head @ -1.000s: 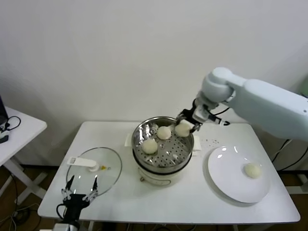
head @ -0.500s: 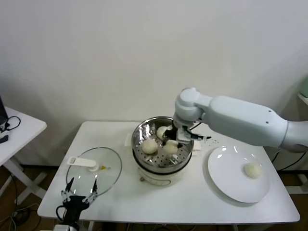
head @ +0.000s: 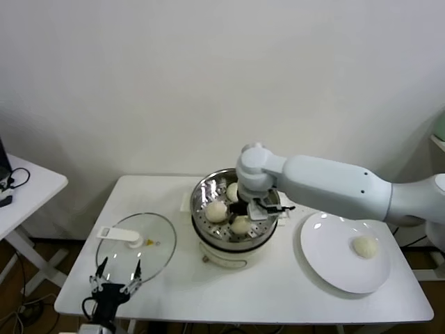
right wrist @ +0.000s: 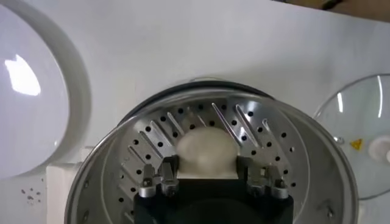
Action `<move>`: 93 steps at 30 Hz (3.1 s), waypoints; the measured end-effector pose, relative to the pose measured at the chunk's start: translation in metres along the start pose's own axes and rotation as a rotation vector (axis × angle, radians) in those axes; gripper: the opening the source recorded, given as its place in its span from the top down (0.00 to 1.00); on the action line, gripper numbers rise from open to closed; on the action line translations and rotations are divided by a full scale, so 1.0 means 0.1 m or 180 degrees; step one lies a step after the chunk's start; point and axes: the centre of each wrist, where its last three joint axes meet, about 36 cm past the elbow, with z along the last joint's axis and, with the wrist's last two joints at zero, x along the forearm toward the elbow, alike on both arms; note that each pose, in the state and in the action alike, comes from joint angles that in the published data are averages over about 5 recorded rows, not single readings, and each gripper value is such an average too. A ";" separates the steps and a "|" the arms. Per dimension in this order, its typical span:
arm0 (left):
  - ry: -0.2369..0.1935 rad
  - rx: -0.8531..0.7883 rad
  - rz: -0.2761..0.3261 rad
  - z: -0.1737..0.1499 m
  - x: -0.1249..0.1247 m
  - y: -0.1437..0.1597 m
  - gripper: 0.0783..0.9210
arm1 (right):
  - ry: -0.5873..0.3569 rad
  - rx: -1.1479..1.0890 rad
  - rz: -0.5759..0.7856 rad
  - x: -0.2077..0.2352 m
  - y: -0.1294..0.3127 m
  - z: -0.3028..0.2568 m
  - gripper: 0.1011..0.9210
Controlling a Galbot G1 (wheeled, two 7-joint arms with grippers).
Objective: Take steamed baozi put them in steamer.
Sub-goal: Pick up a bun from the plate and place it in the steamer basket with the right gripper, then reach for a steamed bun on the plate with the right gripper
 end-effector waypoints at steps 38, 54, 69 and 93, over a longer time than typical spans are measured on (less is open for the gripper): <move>-0.0034 -0.0012 0.0012 -0.04 -0.05 -0.02 0.12 | 0.0098 0.0166 0.0039 0.18 0.01 0.00 0.12; -0.0065 0.0063 0.0051 -0.06 -0.10 -0.05 0.12 | 0.0073 -0.1397 0.0270 1.28 0.77 0.58 0.12; -0.0117 0.0113 0.0094 -0.09 -0.18 -0.10 0.12 | -0.0229 -0.3997 0.0629 1.24 2.97 0.46 0.12; -0.0094 0.0039 0.0061 -0.09 -0.12 -0.10 0.12 | -0.0122 -0.5137 0.0058 -0.29 4.56 -0.56 0.12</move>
